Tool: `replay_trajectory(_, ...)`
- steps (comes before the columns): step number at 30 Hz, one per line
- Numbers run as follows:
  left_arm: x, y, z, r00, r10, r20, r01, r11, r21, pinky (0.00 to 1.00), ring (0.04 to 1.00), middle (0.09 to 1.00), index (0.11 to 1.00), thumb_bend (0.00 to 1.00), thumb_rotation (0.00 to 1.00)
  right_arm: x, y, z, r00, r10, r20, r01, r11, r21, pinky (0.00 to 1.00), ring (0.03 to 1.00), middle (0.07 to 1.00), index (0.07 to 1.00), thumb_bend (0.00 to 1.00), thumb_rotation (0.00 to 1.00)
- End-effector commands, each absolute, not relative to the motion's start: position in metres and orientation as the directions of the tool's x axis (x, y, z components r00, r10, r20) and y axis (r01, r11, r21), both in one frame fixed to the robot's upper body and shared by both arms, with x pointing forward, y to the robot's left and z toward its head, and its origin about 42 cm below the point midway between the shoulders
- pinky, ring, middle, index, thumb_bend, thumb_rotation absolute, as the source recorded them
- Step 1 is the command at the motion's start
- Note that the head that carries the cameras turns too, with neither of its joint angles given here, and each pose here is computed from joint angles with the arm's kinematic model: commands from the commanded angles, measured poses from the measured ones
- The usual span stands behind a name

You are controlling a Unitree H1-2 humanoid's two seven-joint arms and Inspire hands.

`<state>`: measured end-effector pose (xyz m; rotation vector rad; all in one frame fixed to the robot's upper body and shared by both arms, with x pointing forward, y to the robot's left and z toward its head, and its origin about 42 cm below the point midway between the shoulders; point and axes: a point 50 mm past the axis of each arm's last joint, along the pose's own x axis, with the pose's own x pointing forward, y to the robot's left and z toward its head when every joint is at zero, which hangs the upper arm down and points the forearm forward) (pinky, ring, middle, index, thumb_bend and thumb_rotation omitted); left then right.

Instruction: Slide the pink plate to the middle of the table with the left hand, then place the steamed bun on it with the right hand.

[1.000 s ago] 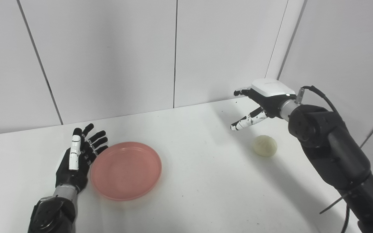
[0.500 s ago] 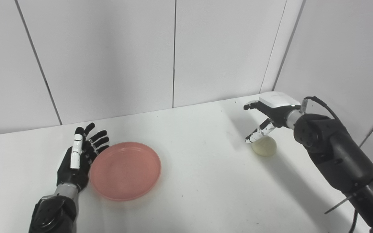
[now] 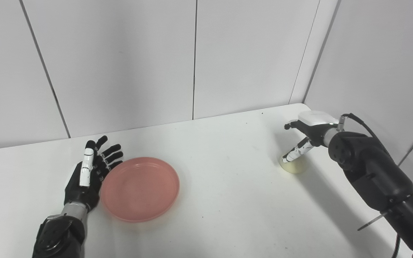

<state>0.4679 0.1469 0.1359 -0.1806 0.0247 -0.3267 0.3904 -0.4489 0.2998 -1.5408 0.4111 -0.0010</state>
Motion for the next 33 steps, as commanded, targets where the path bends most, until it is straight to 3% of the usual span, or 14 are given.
replay_trajectory(1, 0.459, 0.150, 0.110, 0.941, -0.321, -0.105, 0.298, 0.935, -0.192, 0.73, 0.774, 0.779, 0.894, 0.71, 0.94, 0.392, -0.457, 0.324, 0.955, -0.247, -0.162, -0.170, -0.011, -0.985, 0.63, 0.803, 0.860, 0.829, 1.00, 0.50)
replay_trajectory(10, 0.459, 0.148, 0.109, 0.938, -0.329, -0.104, 0.306, 0.933, -0.189, 0.72, 0.769, 0.776, 0.898, 0.71, 0.94, 0.403, -0.472, 0.305, 0.945, -0.256, -0.205, -0.220, -0.030, -0.975, 0.61, 0.787, 0.842, 0.810, 1.00, 0.55)
replay_trajectory(16, 0.459, 0.146, 0.109, 0.937, -0.332, -0.111, 0.307, 0.931, -0.196, 0.72, 0.767, 0.775, 0.898, 0.71, 0.94, 0.400, -0.470, 0.306, 0.936, -0.240, -0.256, -0.264, 0.000, -0.965, 0.65, 0.820, 0.857, 0.817, 1.00, 0.58)
replay_trajectory(33, 0.459, 0.143, 0.109, 0.931, -0.343, -0.121, 0.317, 0.928, -0.196, 0.73, 0.766, 0.768, 0.899, 0.72, 0.93, 0.395, -0.464, 0.315, 0.942, -0.200, -0.270, -0.270, 0.026, -0.963, 0.65, 0.815, 0.865, 0.818, 1.00, 0.57)
